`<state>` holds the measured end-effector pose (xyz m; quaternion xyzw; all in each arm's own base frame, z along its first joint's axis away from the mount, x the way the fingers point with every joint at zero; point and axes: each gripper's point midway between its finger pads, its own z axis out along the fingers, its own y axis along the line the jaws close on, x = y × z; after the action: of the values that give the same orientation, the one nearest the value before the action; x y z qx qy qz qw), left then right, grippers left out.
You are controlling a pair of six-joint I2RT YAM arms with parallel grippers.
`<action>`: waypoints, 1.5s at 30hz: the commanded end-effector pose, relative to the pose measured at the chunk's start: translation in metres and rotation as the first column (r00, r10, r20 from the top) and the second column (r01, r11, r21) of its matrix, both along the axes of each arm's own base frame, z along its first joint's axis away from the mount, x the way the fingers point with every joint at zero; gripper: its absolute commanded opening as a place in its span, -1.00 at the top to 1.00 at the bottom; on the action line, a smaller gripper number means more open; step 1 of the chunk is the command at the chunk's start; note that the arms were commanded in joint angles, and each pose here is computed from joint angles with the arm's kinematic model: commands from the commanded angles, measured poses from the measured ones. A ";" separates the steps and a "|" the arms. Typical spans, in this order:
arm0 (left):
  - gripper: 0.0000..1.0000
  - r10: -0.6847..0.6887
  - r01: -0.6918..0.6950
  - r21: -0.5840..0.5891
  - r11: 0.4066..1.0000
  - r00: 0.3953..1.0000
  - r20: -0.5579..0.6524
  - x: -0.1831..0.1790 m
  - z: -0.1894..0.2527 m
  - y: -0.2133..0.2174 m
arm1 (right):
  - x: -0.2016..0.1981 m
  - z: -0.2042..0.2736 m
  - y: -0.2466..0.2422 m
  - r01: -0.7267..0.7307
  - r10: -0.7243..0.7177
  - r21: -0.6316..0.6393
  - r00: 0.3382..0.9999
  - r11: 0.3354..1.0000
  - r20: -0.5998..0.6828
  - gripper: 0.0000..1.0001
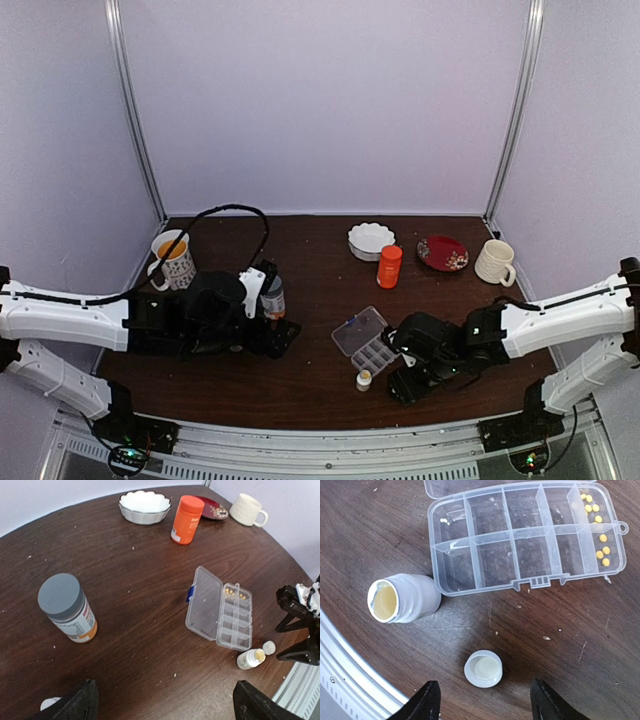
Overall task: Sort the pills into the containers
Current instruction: Pick up the lid of the pill bottle from the center of the board, then pass from the right arm to the left
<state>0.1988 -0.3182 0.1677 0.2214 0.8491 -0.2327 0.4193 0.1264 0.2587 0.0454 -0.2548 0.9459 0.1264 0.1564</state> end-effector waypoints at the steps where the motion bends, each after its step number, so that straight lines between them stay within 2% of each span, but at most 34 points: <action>1: -0.95 0.034 -0.033 0.043 0.999 0.998 -0.044 0.001 0.004 0.014 | 0.003 0.004 0.017 -0.012 0.012 0.009 1.000 1.000 0.008 -0.31; 4: -0.95 0.037 -0.033 0.053 0.998 0.998 -0.060 0.002 0.003 0.016 | 0.001 -0.002 0.022 -0.022 0.022 -0.002 1.000 1.000 -0.002 -0.32; 15: -0.95 0.039 -0.035 0.074 0.997 0.998 -0.057 0.002 0.000 0.019 | 0.004 -0.019 0.017 -0.029 0.031 -0.123 0.999 0.992 0.009 0.05; 19: -0.95 0.041 -0.036 0.077 0.996 0.997 -0.059 0.002 -0.001 0.020 | 0.005 -0.022 0.011 -0.018 0.020 -0.149 1.000 0.989 0.015 0.10; 26: -0.95 0.038 -0.033 0.086 0.996 0.998 -0.059 0.002 -0.002 0.020 | 0.004 -0.024 0.007 -0.014 0.017 -0.156 1.000 0.988 0.019 0.35; 30: -0.95 0.025 -0.020 0.083 0.996 0.998 -0.059 0.000 0.000 0.019 | 0.009 -0.009 0.009 -0.007 0.014 -0.132 0.998 0.991 0.056 0.37; 34: -0.95 -0.008 0.011 0.063 0.998 0.999 -0.042 -0.002 0.011 0.017 | 0.014 0.031 0.017 -0.004 0.006 -0.027 0.994 1.000 0.107 0.42; 38: -0.90 -0.117 0.117 0.010 0.993 0.993 0.023 -0.010 0.038 0.005 | 0.017 0.080 0.030 -0.011 -0.008 0.126 0.988 0.992 0.151 0.44; 42: -0.88 -0.225 0.258 -0.132 0.957 0.949 0.222 -0.022 0.089 -0.004 | 0.021 0.147 0.058 -0.058 -0.011 0.333 0.979 0.941 0.202 0.48; 45: -0.88 -0.275 0.381 -0.166 0.910 0.852 0.446 -0.035 0.131 0.001 | 0.031 0.203 0.079 -0.088 -0.048 0.492 0.965 0.866 0.258 0.45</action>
<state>0.1785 -0.3097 0.2264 0.2958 0.7908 -0.2890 0.4513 0.1472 0.3111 0.1817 -0.2438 0.8951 0.2461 0.2806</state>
